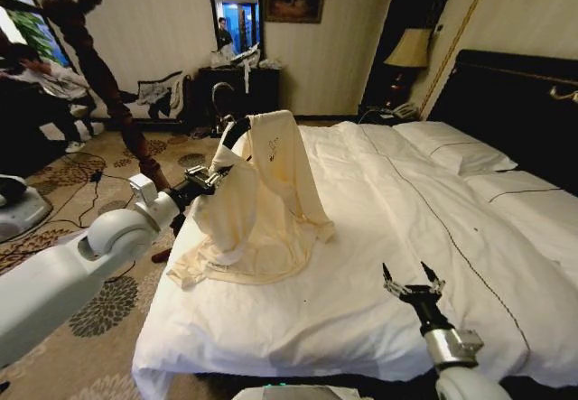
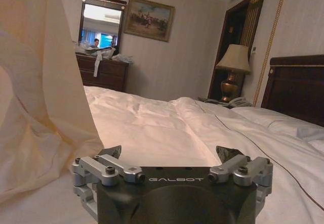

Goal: Pick up the clothes from the bed and hang them on the clothes hanger.

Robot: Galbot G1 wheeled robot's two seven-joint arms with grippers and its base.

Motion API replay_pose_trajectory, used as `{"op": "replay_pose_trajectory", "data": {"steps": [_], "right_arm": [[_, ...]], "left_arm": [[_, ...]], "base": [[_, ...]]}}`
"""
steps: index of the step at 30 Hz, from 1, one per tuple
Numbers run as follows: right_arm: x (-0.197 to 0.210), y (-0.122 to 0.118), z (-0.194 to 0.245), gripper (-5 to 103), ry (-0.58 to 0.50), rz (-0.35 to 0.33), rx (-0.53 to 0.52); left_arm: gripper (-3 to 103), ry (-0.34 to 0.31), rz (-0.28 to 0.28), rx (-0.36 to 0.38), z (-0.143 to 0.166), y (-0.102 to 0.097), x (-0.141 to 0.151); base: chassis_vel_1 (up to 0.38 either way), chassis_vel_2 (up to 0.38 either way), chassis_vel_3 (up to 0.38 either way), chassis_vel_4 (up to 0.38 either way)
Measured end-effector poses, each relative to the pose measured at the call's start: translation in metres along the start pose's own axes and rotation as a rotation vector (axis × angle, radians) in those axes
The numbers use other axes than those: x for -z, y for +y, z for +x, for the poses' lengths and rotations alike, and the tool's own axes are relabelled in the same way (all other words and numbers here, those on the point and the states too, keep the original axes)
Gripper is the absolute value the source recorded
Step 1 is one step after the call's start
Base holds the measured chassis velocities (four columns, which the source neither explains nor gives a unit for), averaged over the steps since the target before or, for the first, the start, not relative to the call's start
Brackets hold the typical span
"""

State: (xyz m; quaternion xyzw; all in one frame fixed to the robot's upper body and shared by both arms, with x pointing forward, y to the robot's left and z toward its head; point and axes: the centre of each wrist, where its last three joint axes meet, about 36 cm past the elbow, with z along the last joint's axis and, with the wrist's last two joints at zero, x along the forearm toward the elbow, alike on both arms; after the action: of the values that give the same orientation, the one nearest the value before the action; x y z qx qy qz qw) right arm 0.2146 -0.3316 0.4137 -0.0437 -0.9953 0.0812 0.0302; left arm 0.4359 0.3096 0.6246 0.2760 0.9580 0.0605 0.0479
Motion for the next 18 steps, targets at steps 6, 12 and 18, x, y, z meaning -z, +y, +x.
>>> {"op": "replay_pose_trajectory", "data": {"steps": [6, 12, 18], "right_arm": [[0.000, 0.001, -0.001, 100, -0.003, -0.002, 0.003], [0.001, 0.001, -0.002, 100, -0.002, -0.003, 0.005], [0.001, 0.001, -0.003, 100, -0.001, -0.005, 0.006]], "left_arm": [[17, -0.010, 0.007, 0.037, -0.003, 0.004, 0.007], [17, -0.015, 0.019, 0.159, -0.009, 0.022, 0.032], [17, -0.029, 0.039, 0.277, -0.012, 0.045, 0.065]], "base": [[0.000, 0.000, 0.000, 0.000], [0.000, 0.000, 0.000, 0.000], [0.000, 0.000, 0.000, 0.000]]}}
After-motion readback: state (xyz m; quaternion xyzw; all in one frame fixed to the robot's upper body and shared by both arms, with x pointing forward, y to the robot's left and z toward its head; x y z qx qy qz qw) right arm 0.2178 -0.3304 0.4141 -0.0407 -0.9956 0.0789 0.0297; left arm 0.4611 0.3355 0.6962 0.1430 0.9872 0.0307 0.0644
